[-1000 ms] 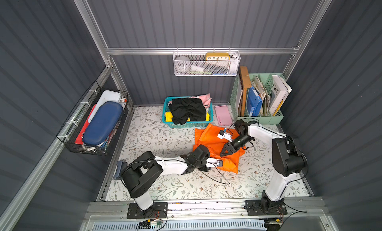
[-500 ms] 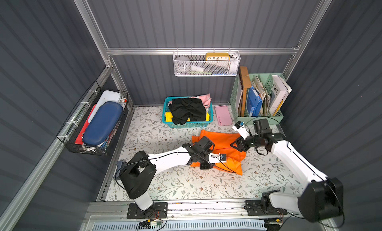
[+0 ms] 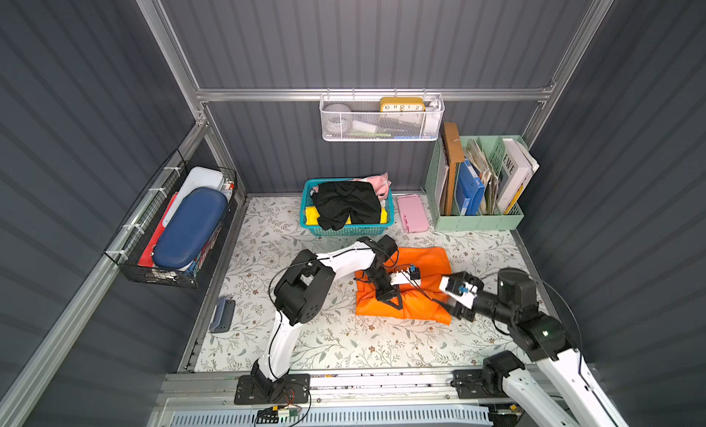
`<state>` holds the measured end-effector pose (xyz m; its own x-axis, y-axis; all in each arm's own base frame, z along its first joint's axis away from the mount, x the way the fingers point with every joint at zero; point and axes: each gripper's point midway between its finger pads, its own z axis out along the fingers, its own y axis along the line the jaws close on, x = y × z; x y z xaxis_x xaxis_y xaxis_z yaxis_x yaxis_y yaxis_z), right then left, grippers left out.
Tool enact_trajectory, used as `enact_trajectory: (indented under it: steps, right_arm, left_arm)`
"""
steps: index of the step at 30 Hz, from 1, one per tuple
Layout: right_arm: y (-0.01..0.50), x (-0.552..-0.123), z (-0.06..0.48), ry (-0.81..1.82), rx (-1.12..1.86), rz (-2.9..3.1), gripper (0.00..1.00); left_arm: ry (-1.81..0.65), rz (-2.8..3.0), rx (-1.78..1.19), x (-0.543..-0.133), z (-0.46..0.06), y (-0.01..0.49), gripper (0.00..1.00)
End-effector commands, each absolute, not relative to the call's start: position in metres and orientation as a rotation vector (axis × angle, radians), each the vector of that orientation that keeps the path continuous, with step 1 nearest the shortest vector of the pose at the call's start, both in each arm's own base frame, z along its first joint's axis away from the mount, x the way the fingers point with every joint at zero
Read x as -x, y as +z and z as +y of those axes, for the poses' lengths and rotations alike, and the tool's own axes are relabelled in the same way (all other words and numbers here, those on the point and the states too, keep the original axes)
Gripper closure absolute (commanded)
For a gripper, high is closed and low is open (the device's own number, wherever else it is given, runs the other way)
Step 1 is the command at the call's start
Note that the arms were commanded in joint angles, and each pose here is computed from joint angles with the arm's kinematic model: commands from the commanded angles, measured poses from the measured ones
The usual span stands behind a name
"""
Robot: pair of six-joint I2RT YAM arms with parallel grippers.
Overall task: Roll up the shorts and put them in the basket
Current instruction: Roll the shorts at the center of the board.
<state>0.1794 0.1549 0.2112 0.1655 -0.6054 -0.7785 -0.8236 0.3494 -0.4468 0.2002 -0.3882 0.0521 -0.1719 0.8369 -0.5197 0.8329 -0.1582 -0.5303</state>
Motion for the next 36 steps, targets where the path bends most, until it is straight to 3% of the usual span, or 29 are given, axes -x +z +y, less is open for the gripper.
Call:
enact_trajectory:
  steps: [1,9,16,19,22,23,25,26,28,32,33,36]
  right_arm:
    - [0.179,-0.163,0.157,0.128,1.565,1.461,0.26]
    - [0.117,-0.17,0.158,-0.167,1.899,1.37,0.23]
    - [0.086,-0.205,0.171,-0.279,1.928,1.369,0.24]
    - [0.07,-0.215,0.17,-0.31,1.952,1.438,0.29]
    - [0.06,-0.222,0.177,-0.255,1.928,1.483,0.44]
    - [0.058,-0.223,0.178,-0.233,1.92,1.496,0.55]
    - [0.054,-0.226,0.178,-0.207,1.909,1.526,0.92]
    - [0.054,-0.227,0.177,-0.196,1.907,1.534,1.0]
    - [0.059,-0.226,0.176,-0.141,1.877,1.559,1.0]
    - [0.073,-0.222,0.17,0.01,1.803,1.629,1.0]
    - [0.075,-0.219,0.168,0.046,1.804,1.653,1.0]
    - [0.082,-0.21,0.168,0.192,1.801,1.726,1.0]
  left_arm:
    - [1.364,-1.95,1.734,-0.184,-0.376,0.046,0.86]
    - [1.392,-1.96,1.578,-0.2,-0.373,0.021,0.83]
    - [1.375,-1.966,1.541,-0.202,-0.372,0.008,0.78]
    - [1.383,-1.963,1.534,-0.203,-0.372,0.009,0.76]
    - [1.399,-1.956,1.526,-0.201,-0.372,0.011,0.75]
    - [1.402,-1.955,1.525,-0.201,-0.372,0.013,0.75]
    - [1.423,-1.954,1.528,-0.201,-0.373,0.019,0.72]
    - [1.436,-1.955,1.534,-0.2,-0.373,0.023,0.66]
    - [1.445,-1.974,1.567,-0.201,-0.371,0.033,0.46]
    - [1.479,-2.064,1.689,-0.209,-0.363,0.061,0.23]
    - [1.492,-2.09,1.718,-0.212,-0.361,0.07,0.05]
    - [1.459,-2.194,1.819,-0.219,-0.351,0.093,0.0]
